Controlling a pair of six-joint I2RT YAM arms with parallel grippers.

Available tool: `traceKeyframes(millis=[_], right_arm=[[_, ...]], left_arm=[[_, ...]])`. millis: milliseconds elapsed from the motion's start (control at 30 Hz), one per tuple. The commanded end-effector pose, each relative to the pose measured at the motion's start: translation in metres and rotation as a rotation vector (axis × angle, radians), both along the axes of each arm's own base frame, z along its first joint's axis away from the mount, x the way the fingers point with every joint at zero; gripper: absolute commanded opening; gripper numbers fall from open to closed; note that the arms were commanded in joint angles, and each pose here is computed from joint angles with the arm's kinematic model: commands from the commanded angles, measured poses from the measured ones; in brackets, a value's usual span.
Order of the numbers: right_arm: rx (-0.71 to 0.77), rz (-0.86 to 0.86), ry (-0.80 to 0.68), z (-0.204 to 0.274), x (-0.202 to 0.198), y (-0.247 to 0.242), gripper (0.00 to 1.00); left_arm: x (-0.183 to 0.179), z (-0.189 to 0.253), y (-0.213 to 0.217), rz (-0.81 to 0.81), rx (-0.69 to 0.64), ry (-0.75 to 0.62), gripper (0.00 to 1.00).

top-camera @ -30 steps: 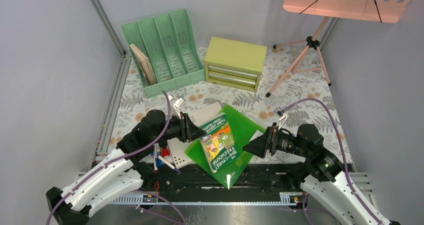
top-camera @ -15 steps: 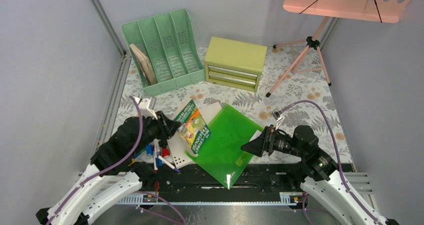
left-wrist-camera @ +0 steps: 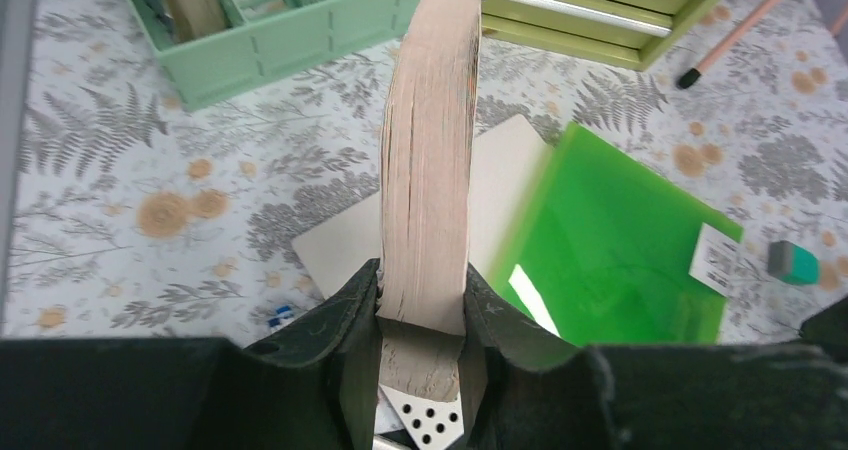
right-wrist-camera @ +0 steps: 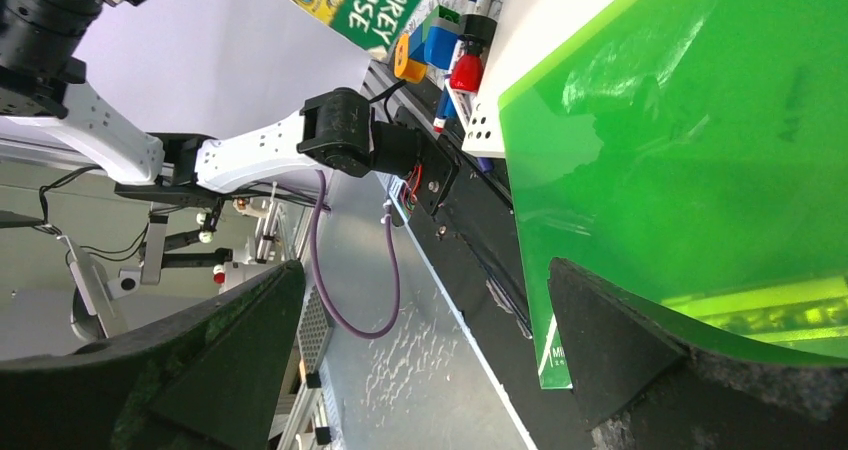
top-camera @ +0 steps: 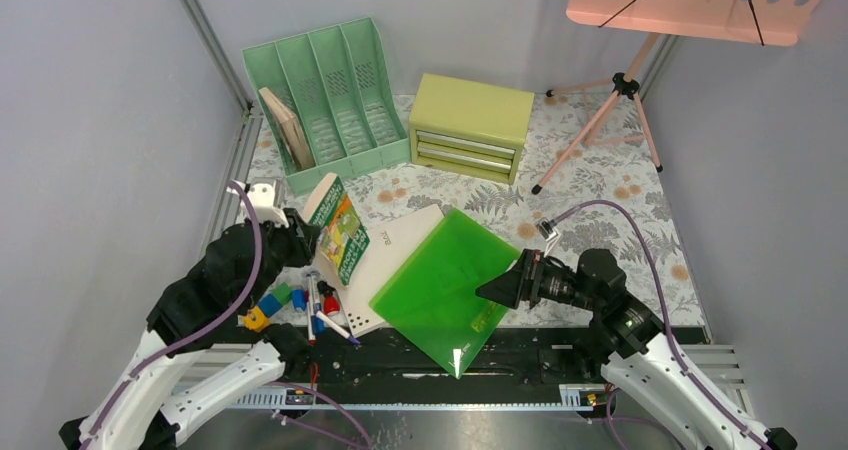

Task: Organize the desk
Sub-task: Pick up the book from the center of the board, then place the book in the storage box.

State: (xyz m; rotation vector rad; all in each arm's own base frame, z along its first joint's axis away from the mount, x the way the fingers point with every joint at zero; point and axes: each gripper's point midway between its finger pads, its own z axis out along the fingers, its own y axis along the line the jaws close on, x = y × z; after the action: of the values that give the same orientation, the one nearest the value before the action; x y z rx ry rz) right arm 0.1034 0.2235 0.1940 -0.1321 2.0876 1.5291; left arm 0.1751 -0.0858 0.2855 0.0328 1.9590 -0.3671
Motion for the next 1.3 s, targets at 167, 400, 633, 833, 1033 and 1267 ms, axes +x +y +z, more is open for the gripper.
traceKeyframes(millis=[167, 400, 633, 833, 1033, 1267], right_arm=[[0.028, 0.012, -0.007, 0.003, 0.002, 0.005, 0.99], [-0.026, -0.027, 0.039, -0.016, 0.004, -0.001, 0.99], [-0.116, -0.127, 0.089, -0.039, 0.013, -0.014, 0.99], [-0.157, -0.157, 0.125, -0.052, 0.015, -0.018, 0.99], [-0.179, -0.163, 0.146, -0.061, 0.016, -0.019, 0.99], [-0.201, -0.166, 0.153, -0.067, 0.017, -0.019, 0.99]], left_arm=[[0.029, 0.071, 0.032, 0.187, 0.060, -0.223, 0.00], [0.046, 0.082, 0.017, 0.164, 0.097, -0.263, 0.00], [0.069, 0.071, -0.005, 0.132, 0.164, -0.214, 0.00], [0.086, 0.062, -0.015, 0.105, 0.181, -0.177, 0.00], [0.112, 0.054, -0.011, 0.104, 0.130, -0.132, 0.00], [0.151, 0.053, 0.025, 0.211, 0.091, -0.097, 0.00]])
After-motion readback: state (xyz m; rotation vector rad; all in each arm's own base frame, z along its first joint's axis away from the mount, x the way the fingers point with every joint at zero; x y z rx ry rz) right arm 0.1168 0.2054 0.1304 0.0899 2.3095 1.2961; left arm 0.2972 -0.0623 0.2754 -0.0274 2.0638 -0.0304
